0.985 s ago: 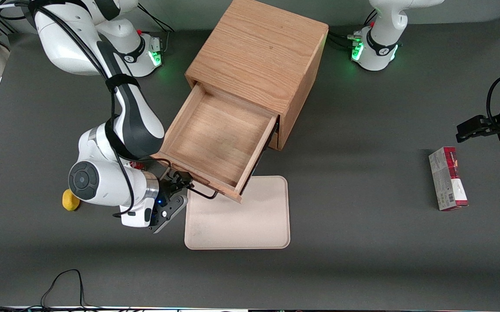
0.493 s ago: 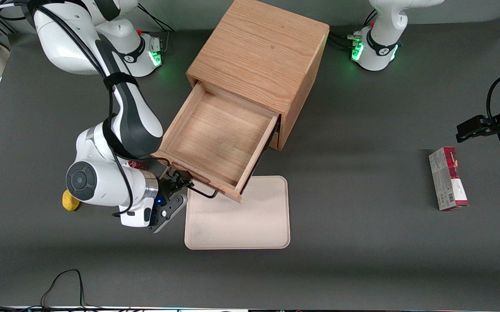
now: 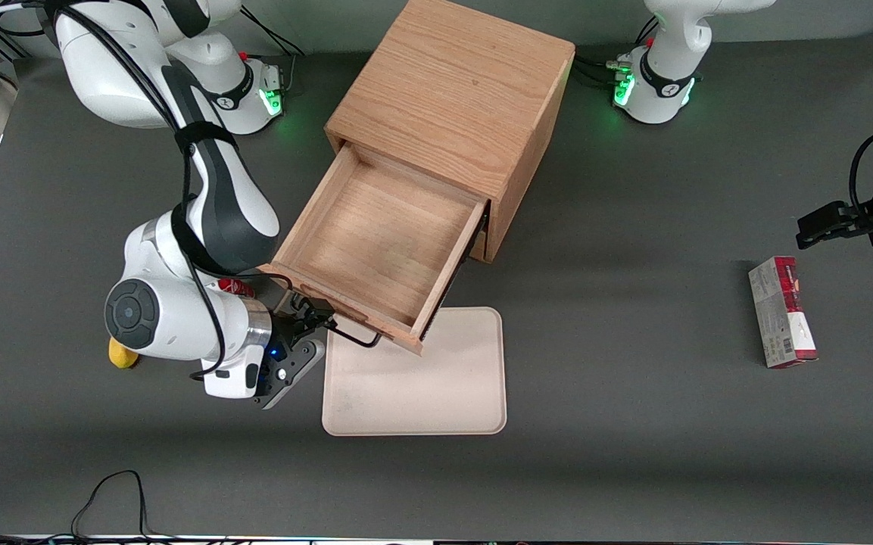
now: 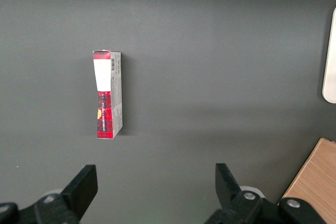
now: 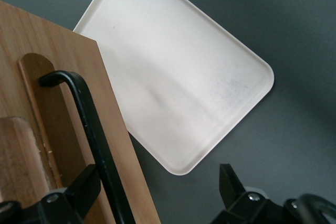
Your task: Open upper drawer
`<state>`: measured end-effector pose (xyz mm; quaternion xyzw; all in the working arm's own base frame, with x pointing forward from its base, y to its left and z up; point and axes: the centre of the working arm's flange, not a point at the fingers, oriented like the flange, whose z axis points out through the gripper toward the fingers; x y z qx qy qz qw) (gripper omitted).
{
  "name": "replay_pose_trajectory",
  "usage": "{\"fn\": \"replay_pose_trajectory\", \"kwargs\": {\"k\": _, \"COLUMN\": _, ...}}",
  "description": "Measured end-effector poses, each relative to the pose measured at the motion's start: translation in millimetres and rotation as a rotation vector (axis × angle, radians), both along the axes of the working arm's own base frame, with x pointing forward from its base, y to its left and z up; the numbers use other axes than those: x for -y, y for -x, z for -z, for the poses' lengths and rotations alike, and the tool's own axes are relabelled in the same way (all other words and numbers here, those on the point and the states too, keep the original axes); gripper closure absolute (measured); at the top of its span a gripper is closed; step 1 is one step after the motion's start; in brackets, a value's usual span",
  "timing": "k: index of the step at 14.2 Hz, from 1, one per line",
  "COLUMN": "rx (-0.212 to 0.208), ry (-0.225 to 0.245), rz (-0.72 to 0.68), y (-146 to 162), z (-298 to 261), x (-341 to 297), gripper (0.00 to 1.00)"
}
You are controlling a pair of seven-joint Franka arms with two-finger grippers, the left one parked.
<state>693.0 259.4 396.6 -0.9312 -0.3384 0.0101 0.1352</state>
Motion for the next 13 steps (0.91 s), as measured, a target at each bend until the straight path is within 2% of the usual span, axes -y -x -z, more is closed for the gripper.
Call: {"fn": "replay_pose_trajectory", "kwargs": {"k": 13, "rx": -0.016, "ry": -0.011, "rz": 0.015, "y": -3.5, "z": 5.1, "x": 8.9, "gripper": 0.0}}
